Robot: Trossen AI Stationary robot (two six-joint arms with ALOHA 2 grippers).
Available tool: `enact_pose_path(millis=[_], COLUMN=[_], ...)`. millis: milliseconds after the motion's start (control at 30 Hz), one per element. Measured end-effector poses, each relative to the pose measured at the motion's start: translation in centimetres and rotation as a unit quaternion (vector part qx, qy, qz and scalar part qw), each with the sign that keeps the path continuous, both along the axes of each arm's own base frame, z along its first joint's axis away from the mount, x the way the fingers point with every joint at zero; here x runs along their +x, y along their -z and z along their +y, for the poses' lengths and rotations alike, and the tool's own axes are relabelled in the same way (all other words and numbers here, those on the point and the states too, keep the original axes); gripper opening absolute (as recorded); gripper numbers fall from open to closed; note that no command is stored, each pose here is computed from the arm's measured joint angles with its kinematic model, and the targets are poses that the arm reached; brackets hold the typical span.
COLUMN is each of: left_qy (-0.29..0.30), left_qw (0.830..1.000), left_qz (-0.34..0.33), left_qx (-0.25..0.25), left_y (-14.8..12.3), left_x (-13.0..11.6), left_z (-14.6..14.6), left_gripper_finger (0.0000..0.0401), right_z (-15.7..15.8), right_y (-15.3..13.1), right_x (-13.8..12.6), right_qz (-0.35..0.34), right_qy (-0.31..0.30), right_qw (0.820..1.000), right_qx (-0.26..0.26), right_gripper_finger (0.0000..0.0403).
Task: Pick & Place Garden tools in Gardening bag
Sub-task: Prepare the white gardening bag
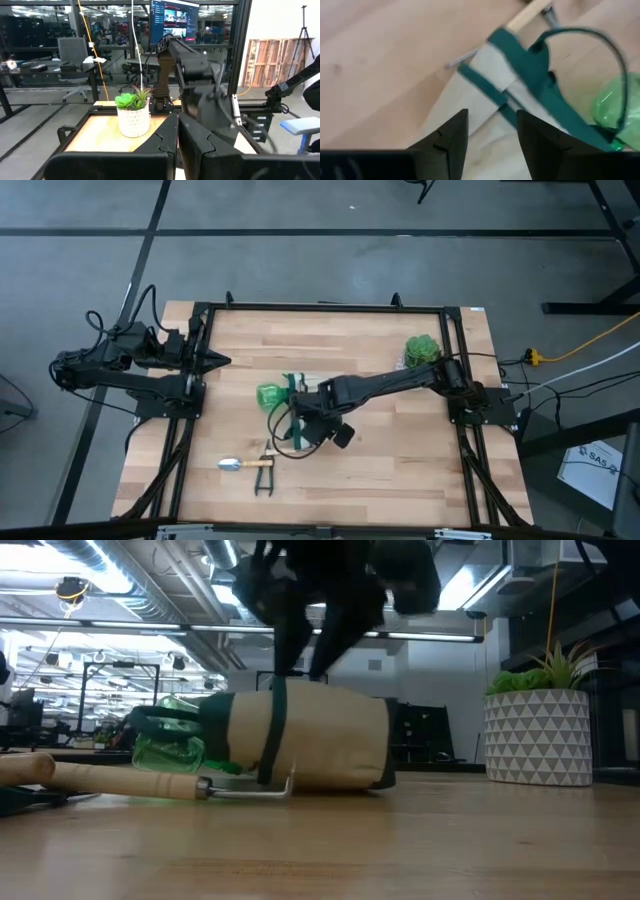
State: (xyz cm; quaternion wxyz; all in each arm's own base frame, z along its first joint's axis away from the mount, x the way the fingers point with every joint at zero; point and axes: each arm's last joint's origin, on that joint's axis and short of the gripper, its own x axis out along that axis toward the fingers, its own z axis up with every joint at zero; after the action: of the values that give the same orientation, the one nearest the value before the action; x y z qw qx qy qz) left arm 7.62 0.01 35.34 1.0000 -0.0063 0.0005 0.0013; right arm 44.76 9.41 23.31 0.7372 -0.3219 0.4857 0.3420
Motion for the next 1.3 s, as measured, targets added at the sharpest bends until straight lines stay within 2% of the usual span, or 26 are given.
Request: enact_pose_path(millis=[167,367,500,600,700,800,1000,1300], left_qy=[0.000,0.000,0.000,0.000,0.000,0.000,0.000,0.000], left_qw=[1.000,1.000,1.000,1.000,1.000,1.000,1.000,1.000], left_qz=[0.000,0.000,0.000,0.000,0.000,0.000,0.000,0.000], left_qx=[0.000,0.000,0.000,0.000,0.000,0.000,0.000,0.000], left_y=[0.0,0.0,0.0,0.0,0.0,0.0,0.0,0.0], left_x=[0.0,0.0,0.0,0.0,0.0,0.0,0.0,0.0], left_z=[0.0,0.0,0.0,0.0,0.0,0.0,0.0,0.0], left_gripper_finger=[0.0006,0.0006,0.0006,0.0006,0.0006,0.0006,0.0006,0.0006], right_z=[0.3,0.5,0.5,0.9,1.5,2.3,3.5,3.5], right_y=[-0.9,-0.4,0.1,0.5,1.0,1.7,2.7,3.3], right_x=[0.0,0.2,0.3,0.2,0.0,-0.3,-0.6,-0.7], right_qz=[0.016,0.042,0.060,0.048,0.038,0.037,0.033,0.060], right_qy=[0.046,0.160,0.228,0.262,0.270,0.264,0.267,0.308], right_qw=[0.998,0.983,0.967,0.962,0.961,0.963,0.962,0.948], right_qx=[0.049,0.081,0.091,0.067,0.035,0.030,0.034,0.060], right_gripper_finger=[0.0167,0.0167,0.0167,0.0167,0.0167,0.0167,0.0167,0.0176])
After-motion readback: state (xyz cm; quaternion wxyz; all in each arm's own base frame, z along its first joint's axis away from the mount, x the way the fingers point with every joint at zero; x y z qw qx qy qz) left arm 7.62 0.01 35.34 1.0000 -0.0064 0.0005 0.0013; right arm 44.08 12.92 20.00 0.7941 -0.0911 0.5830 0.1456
